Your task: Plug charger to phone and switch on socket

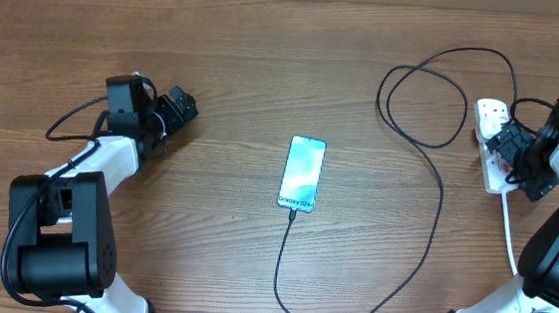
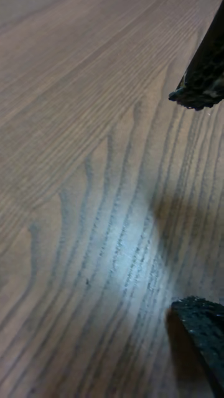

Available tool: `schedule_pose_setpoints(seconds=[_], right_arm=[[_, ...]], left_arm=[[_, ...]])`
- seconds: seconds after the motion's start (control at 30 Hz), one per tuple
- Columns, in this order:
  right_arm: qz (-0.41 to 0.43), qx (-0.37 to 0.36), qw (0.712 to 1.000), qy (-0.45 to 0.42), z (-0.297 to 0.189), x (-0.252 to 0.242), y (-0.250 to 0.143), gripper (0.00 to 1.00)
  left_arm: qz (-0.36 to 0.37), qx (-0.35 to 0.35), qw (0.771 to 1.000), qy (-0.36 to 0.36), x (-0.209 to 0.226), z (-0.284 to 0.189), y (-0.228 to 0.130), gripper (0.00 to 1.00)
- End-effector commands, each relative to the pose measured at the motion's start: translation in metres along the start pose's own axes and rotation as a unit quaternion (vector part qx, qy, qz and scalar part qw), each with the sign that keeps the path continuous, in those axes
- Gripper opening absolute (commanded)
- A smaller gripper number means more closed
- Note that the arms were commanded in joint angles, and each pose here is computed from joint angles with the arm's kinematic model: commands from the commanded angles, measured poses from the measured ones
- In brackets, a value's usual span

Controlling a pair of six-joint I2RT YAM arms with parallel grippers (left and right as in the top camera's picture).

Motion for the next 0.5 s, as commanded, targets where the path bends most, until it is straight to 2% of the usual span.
schedule_pose_setpoints(seconds=[0.0, 0.23, 0.47], right_arm=[[-0.021, 0.008, 1.0, 0.011, 0.009, 0.009, -0.005, 1.0], [-0.021, 0.008, 1.0, 0.011, 0.009, 0.009, -0.005, 1.0], [-0.021, 0.008, 1.0, 0.011, 0.009, 0.009, -0.005, 1.0]], left_arm=[[0.007, -0.001, 1.0, 0.01, 0.004, 0.001, 0.0, 1.0], [0.007, 0.004, 1.0, 0.013, 0.004, 0.0, -0.002, 0.99], [0.029, 0.002, 1.0, -0.009, -0.017, -0.011, -0.009, 0.99]])
Point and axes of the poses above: each gripper's point midway between its finger pads, its own z axis out along the fingers, its own x axis along the line the jaws close on, y = z × x, the point moved 10 cm from there along -z, back along the fingers, and after that the axes turned 8 degrees about -z, right-handed, at the moved point
